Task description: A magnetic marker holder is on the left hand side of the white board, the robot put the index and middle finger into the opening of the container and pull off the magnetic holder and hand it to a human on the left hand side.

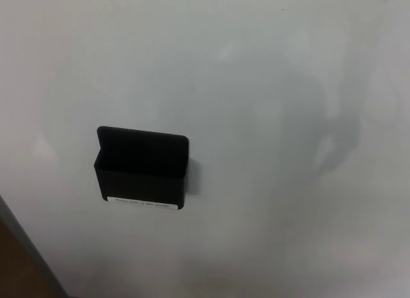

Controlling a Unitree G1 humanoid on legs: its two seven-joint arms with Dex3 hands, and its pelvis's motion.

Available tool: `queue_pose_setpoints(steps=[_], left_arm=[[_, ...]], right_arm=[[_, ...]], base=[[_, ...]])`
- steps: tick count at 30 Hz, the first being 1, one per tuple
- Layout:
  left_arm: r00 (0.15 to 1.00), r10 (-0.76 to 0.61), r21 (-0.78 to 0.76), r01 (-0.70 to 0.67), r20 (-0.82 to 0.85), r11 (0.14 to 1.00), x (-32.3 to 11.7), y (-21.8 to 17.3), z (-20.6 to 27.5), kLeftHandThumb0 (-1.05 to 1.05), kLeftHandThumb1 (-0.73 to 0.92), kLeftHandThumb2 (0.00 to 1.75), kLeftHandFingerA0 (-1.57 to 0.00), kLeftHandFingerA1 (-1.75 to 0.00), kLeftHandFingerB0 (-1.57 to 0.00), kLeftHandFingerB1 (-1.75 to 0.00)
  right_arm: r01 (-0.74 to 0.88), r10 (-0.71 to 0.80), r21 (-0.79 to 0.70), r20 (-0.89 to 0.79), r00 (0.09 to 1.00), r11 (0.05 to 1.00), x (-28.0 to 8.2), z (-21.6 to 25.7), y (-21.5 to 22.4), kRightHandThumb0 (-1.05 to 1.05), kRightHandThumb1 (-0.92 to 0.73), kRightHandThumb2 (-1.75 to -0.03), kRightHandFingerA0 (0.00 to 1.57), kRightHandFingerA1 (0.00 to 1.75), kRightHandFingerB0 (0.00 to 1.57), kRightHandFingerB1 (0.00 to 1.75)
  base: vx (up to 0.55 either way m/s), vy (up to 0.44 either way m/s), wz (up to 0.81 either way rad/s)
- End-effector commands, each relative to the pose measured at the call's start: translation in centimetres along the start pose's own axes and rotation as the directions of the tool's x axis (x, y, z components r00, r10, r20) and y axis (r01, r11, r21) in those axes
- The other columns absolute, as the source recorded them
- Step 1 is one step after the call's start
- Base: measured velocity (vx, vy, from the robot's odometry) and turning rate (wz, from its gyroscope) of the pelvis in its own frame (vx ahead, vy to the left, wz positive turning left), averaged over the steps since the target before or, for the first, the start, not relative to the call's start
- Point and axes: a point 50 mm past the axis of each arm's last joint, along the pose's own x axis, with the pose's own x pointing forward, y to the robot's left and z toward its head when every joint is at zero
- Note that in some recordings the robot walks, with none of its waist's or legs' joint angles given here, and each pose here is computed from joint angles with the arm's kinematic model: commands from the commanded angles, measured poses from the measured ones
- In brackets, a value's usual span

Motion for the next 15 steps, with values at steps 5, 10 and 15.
queue_pose_setpoints(steps=[5,10,15], left_arm=[[0.79,0.077,0.005,-0.101,0.608,0.995,-2.4,4.0,8.1,-0.58,0.56,0.57,-0.35,-0.33,-0.3,-0.3],[0.593,-0.018,0.127,-0.142,0.805,0.982,-5.6,6.5,15.6,-0.66,0.47,0.76,-0.3,-0.43,-0.26,-0.4],[0.433,-0.15,0.298,-0.297,0.889,0.907,-9.6,8.3,22.3,-0.65,0.56,0.58,-0.49,-0.38,-0.32,-0.31]], right_arm=[[0.12,-0.173,0.133,0.53,0.83,0.984,-0.5,6.9,-1.4,-0.53,-0.66,-0.6,0.49,0.41,0.33,0.31],[0.147,-0.184,0.112,0.503,0.844,0.983,0.7,7.4,-1.4,-0.53,-0.65,-0.6,0.54,0.43,0.31,0.32],[0.169,-0.2,0.109,0.449,0.871,0.98,1.3,6.7,-1.0,-0.52,-0.65,-0.6,0.55,0.43,0.33,0.32]], base=[[0.0,0.0,0.0],[0.0,0.0,0.0],[0.0,0.0,0.0]])
